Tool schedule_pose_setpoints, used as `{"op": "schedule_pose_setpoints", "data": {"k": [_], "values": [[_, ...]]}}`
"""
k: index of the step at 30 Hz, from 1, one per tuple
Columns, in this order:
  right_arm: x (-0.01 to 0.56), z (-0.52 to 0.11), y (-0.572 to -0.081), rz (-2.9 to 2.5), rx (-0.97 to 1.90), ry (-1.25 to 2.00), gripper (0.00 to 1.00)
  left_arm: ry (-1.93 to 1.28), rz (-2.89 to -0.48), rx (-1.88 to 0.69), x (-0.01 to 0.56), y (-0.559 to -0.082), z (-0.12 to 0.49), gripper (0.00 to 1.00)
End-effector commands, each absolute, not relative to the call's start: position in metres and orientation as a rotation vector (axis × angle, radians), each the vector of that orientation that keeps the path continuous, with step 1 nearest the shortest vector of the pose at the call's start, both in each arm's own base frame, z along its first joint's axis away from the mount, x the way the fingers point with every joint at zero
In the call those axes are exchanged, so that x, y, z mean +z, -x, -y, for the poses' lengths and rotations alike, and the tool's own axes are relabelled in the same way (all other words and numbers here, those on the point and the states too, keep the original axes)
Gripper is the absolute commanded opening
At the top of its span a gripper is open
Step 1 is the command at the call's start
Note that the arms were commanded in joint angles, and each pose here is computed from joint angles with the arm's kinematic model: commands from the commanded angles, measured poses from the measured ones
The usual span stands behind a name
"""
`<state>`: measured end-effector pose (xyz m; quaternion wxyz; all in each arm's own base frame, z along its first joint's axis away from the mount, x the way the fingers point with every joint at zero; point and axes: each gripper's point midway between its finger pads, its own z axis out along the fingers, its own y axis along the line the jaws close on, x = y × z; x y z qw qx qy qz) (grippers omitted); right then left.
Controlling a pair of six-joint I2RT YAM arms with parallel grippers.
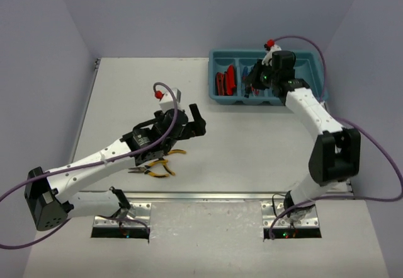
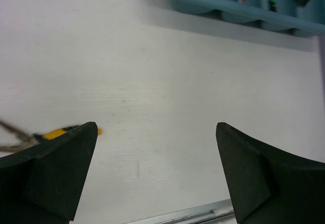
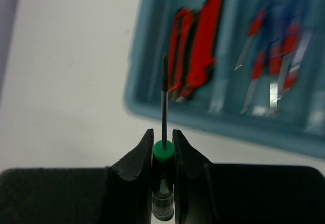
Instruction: Sort the tools into containers
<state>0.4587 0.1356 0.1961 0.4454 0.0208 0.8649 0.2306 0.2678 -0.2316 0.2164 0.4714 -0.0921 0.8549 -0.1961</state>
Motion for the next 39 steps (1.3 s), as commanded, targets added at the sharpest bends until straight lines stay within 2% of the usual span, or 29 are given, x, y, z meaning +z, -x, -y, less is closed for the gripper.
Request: {"op": "schedule_pose_setpoints", "data": {"k": [1, 4, 8, 11, 12, 14, 15, 18, 21, 23, 26, 29, 39], "values": [[0.15, -0.032, -0.506, -2.339, 0.022, -0.152, 0.0, 0.384, -2.123, -0.034, 0.198, -0.252, 0.135, 1.0], [0.142, 0.006, -0.544, -2.361, -0.144, -0.171, 0.0, 0.498, -2.145, 0.074, 0.18, -0.253, 0.098, 1.0], [0.132, 0.026, -0.579, -2.376, -0.255, -0.137, 0.01, 0.604, -2.186, 0.099, 0.163, -0.256, 0.085, 1.0], [0.134, 0.035, -0.592, -2.353, -0.291, -0.122, 0.08, 0.672, -2.194, 0.103, 0.154, -0.257, 0.08, 1.0], [0.136, 0.039, -0.593, -2.349, -0.299, -0.124, 0.14, 0.685, -2.197, 0.102, 0.153, -0.258, 0.079, 1.0], [0.137, 0.04, -0.595, -2.343, -0.286, -0.131, 0.5, 0.714, -2.209, 0.098, 0.149, -0.261, 0.077, 1.0], [0.138, 0.04, -0.595, -2.342, -0.286, -0.13, 0.61, 0.727, -2.216, 0.095, 0.147, -0.262, 0.077, 1.0], [0.154, 0.038, -0.592, -2.323, -0.264, -0.149, 0.8, 0.813, -2.221, 0.137, 0.141, -0.261, 0.067, 1.0], [0.181, 0.034, -0.585, -2.288, -0.226, -0.182, 0.89, 0.922, -2.216, 0.185, 0.138, -0.256, 0.058, 1.0], [0.187, 0.028, -0.58, -2.291, -0.18, -0.184, 0.91, 1.0, -2.209, 0.238, 0.136, -0.248, 0.052, 1.0], [0.22, 0.007, -0.554, -2.276, -0.034, -0.177, 0.99, 1.065, -2.262, 0.285, 0.13, -0.236, 0.052, 1.0], [0.228, -0.025, -0.528, -2.265, 0.089, -0.102, 0.99, 1.133, -2.334, 0.287, 0.113, -0.218, 0.057, 1.0], [0.169, -0.121, -0.454, -2.384, 0.247, 0.192, 0.99, 1.3, -2.504, 0.094, 0.048, -0.183, 0.092, 0.96]]}}
